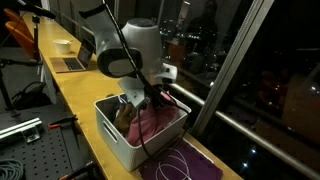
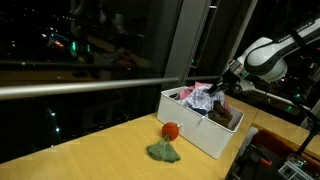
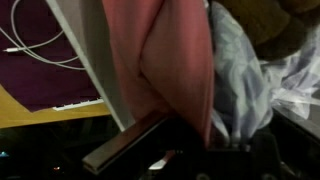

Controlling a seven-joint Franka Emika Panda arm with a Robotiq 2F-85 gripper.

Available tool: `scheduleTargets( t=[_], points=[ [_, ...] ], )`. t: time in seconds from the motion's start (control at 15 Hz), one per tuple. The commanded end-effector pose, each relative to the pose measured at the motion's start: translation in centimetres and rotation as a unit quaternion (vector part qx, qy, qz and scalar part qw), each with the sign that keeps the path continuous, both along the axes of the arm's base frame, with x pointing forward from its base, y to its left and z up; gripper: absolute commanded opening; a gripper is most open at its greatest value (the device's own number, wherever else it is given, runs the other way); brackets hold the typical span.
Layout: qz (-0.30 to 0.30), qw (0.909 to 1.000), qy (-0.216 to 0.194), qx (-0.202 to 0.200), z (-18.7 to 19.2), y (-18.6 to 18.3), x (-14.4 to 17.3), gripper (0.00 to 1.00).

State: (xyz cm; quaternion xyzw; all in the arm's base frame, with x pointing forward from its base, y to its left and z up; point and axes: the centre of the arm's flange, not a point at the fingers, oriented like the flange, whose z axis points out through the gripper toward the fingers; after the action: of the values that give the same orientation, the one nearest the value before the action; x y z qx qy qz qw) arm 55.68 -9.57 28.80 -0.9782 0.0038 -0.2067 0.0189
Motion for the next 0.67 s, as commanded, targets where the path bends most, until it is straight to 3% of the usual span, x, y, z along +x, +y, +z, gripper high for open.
scheduleTargets(
  t=[0.0, 0.2, 0.6],
  points=[
    [-0.011, 0.9995, -0.014, 0.026, 6.4, -1.9, -3.4, 0.03],
    [-0.002, 0.9985, -0.04, 0.038, 12.5, -0.2, -4.0, 0.03],
    [0.068, 0.9903, -0.121, 0.009, 25.7, 5.9, -5.0, 0.03]
  ],
)
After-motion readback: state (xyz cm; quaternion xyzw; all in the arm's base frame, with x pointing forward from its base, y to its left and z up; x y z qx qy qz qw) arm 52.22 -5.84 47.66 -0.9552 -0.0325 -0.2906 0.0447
